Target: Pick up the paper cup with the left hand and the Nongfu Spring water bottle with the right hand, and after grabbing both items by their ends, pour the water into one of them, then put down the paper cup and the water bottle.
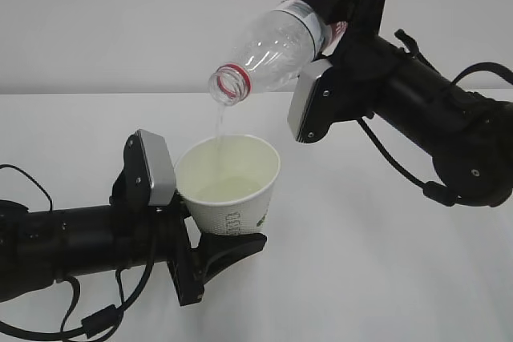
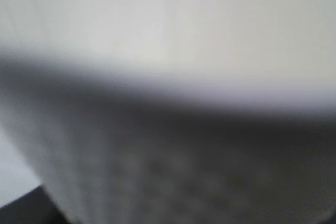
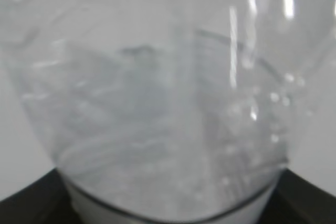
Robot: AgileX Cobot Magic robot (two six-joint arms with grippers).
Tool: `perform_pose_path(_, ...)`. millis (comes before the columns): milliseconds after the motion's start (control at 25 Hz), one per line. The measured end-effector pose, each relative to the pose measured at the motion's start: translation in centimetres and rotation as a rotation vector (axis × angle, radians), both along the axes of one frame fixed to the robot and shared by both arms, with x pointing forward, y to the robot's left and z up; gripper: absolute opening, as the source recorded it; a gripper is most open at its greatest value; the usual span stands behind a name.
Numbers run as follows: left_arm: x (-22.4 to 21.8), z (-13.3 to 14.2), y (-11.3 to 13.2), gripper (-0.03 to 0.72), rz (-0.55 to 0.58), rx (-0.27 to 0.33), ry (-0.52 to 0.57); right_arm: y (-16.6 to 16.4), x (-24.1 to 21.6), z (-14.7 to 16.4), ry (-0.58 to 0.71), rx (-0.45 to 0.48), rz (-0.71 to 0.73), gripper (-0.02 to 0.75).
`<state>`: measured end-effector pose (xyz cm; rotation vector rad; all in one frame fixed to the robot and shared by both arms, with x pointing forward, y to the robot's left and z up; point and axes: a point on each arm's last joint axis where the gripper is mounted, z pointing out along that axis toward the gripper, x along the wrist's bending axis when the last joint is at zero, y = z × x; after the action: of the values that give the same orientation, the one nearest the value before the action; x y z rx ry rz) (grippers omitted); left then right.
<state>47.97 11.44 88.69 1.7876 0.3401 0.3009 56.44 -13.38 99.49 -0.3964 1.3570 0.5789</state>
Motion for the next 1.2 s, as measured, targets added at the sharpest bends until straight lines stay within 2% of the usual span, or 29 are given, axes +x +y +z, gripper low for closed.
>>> perform_pose_path(1200,0.0,-0.03,0.01,0.51,0.001,0.003,0.001,-0.16,0.11,0.03,-0.025,-0.029,-0.028,0.524)
